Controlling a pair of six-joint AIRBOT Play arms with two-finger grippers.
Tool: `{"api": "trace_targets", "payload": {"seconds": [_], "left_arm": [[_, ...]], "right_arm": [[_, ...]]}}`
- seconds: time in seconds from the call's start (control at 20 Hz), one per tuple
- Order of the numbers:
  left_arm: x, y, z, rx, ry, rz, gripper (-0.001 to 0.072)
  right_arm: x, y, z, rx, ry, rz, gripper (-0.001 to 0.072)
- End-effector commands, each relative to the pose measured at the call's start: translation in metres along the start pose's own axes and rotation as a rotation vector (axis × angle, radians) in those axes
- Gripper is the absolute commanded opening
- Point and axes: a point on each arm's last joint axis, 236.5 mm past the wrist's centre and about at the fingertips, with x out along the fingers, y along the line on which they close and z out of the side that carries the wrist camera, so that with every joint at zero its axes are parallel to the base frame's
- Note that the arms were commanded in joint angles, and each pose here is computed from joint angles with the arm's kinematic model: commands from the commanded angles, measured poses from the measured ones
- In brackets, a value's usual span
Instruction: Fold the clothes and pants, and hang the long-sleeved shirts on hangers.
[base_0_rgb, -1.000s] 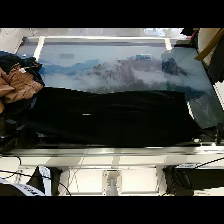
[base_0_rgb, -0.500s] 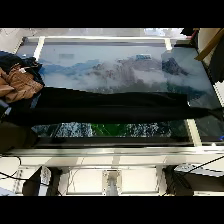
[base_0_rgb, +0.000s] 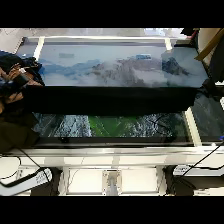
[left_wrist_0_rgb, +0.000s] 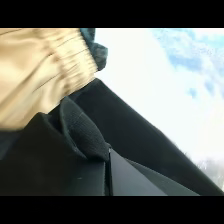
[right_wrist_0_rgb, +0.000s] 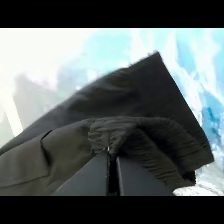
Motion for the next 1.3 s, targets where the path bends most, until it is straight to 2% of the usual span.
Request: {"api": "trace_targets", "payload": {"seconds": [0.0, 0.35, 0.4, 0.45, 0.5, 0.55, 0.7, 0.8, 0.9, 1.05, 1.1, 1.25], "left_arm": [[0.046, -0.014, -0.001, 0.033, 0.032, 0.007, 0.0003], [0.06, -0.014, -0.004, 0.03, 0.029, 0.005, 0.0008], [0.06, -0.017, -0.005, 0.027, 0.03, -0.002, 0.0059], [0.057, -0.019, -0.004, 0.03, 0.028, -0.005, 0.0294], [0.053, -0.021, -0.001, 0.032, 0.018, -0.009, 0.0622], [0.044, -0.024, 0.005, 0.035, 0.0, -0.015, 0.0705], [-0.005, -0.041, 0.034, 0.043, -0.103, -0.055, 0.0706], [-0.049, -0.058, 0.056, 0.035, -0.195, -0.104, 0.0706], [-0.092, -0.072, 0.072, 0.035, -0.28, -0.147, 0.0705], [-0.142, -0.086, 0.084, 0.048, -0.372, -0.188, 0.07], [-0.153, -0.09, 0.085, 0.039, -0.388, -0.203, 0.07], [-0.165, -0.11, 0.08, 0.054, -0.396, -0.247, 0.0701]], "right_arm": [[0.032, -0.012, -0.011, 0.042, 0.06, -0.052, 0.0021], [0.044, -0.021, 0.002, 0.031, 0.003, -0.075, 0.0028], [0.044, -0.021, 0.002, 0.014, 0.004, -0.074, 0.0159], [0.044, -0.021, 0.002, 0.011, 0.004, -0.074, 0.0408], [0.042, -0.023, 0.003, 0.011, 0.006, -0.074, 0.0417], [0.038, -0.023, 0.005, -0.003, 0.009, -0.074, 0.0416], [0.017, -0.04, 0.012, -0.048, 0.03, -0.105, 0.0416], [0.004, -0.066, 0.011, 0.021, 0.048, -0.105, 0.0419], [0.006, -0.086, -0.005, 0.121, 0.133, -0.011, 0.052], [0.027, -0.087, -0.032, 0.21, 0.274, 0.253, 0.0584], [0.038, -0.088, -0.033, 0.232, 0.285, 0.294, 0.0693], [0.067, -0.095, -0.027, 0.234, 0.294, 0.317, 0.0699]]}}
